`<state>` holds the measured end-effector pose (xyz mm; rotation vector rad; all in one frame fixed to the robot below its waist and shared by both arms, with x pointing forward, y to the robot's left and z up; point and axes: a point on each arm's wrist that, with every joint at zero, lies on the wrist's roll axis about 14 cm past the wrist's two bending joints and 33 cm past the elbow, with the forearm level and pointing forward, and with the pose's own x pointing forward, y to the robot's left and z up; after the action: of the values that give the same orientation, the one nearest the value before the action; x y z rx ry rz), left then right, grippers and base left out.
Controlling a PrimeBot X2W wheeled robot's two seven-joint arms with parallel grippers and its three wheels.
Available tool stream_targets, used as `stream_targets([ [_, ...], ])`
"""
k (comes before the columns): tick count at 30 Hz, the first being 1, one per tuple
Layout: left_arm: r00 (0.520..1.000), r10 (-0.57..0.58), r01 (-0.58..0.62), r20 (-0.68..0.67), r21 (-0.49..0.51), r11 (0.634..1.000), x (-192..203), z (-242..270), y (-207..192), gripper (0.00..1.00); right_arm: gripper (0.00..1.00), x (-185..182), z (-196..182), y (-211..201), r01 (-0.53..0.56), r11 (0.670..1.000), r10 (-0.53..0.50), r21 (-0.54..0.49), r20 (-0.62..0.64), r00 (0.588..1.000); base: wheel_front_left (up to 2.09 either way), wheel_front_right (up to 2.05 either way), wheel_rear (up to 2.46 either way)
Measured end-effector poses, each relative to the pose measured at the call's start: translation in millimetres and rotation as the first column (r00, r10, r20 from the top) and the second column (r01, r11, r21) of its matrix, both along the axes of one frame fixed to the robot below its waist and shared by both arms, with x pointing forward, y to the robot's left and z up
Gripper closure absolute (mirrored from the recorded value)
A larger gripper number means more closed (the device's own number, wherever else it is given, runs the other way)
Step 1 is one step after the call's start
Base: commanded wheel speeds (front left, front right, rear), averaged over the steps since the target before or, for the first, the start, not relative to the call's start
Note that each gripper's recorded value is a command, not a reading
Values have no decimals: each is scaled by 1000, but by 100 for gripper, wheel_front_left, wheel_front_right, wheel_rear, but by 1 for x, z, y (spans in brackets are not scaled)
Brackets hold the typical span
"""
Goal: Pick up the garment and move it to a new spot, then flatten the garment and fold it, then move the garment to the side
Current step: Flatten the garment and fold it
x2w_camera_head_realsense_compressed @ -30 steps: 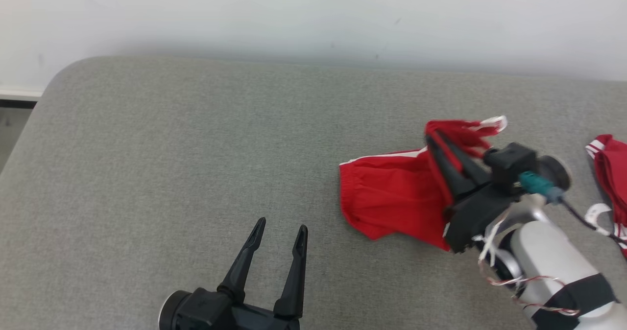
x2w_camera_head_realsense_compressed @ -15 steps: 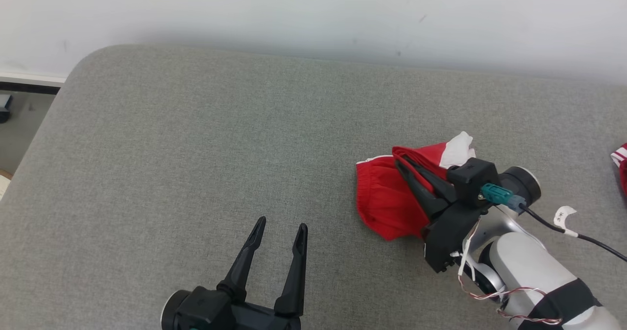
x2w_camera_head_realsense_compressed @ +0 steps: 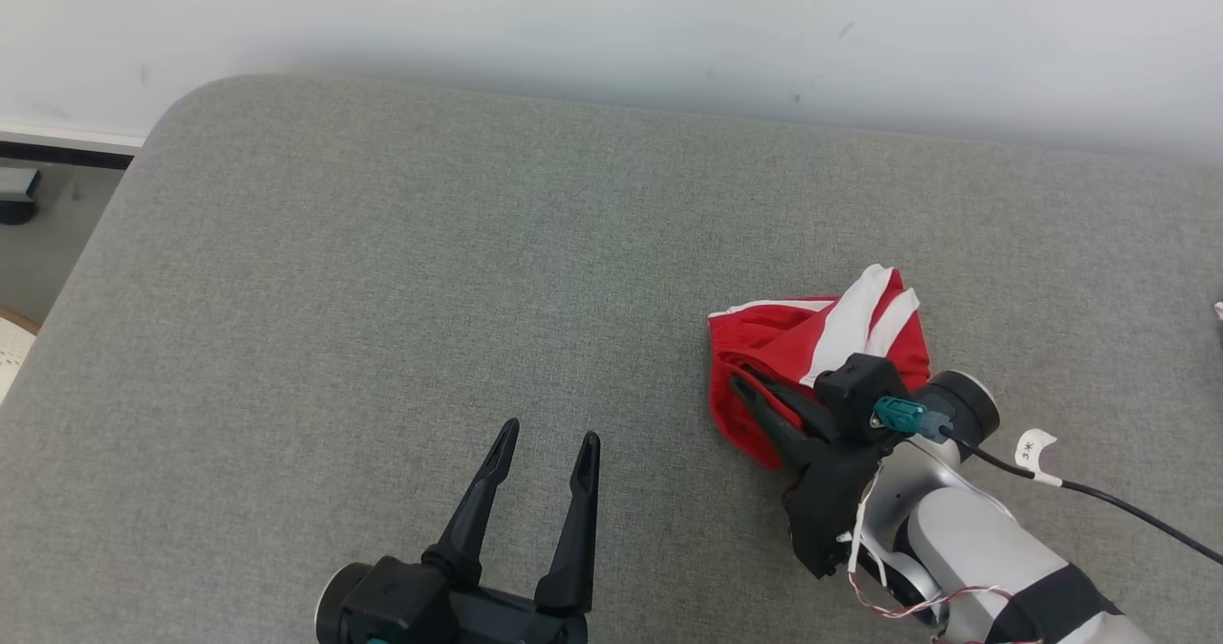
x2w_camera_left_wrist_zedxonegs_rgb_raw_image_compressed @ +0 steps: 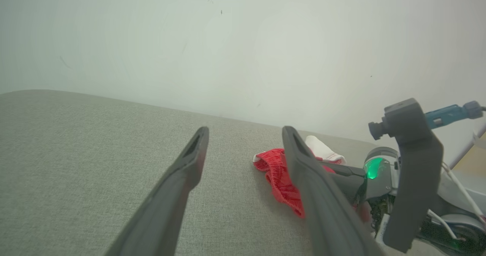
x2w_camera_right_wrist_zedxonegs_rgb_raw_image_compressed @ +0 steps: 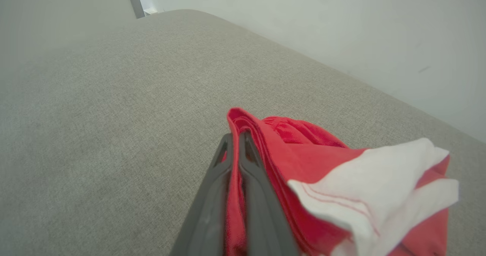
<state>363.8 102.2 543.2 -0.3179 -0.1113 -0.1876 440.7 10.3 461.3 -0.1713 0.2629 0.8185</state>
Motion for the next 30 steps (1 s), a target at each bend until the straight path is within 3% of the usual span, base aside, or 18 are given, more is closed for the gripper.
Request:
stream_targets([
  [4,1000,3,-3,7,-5,1000,0,2,0,0,100,0,-4,1,4,1000,-4,7,-5,1000,0,0,0],
  [5,1000,3,-3,9,-5,1000,0,2,0,0,91,1,-4,0,9,1000,-9,9,-5,1000,0,0,0],
  [6,1000,3,-2,10,-5,1000,1,2,0,0,73,2,-4,-1,14,1000,-14,13,-2,1000,0,0,0],
  [7,1000,2,-2,14,-6,1000,1,3,0,0,0,3,-2,-1,20,1000,-20,23,5,1000,0,0,0],
  [14,1000,2,-2,26,-4,1000,-1,7,-2,0,0,2,34,5,18,986,-36,168,101,994,0,0,0],
  [19,999,11,-11,38,-2,1000,-1,11,-1,0,0,10,69,-23,72,964,-126,257,201,971,0,0,0],
  [28,997,48,-48,57,4,999,-4,18,6,0,0,-12,45,-106,288,926,-334,243,179,925,0,0,0],
  [29,997,48,-48,58,4,999,-5,19,6,0,40,-17,39,-111,303,924,-346,233,169,923,0,0,0],
  [30,997,49,-49,62,3,999,-5,20,6,0,65,-22,33,-115,317,921,-355,226,156,922,0,0,0],
])
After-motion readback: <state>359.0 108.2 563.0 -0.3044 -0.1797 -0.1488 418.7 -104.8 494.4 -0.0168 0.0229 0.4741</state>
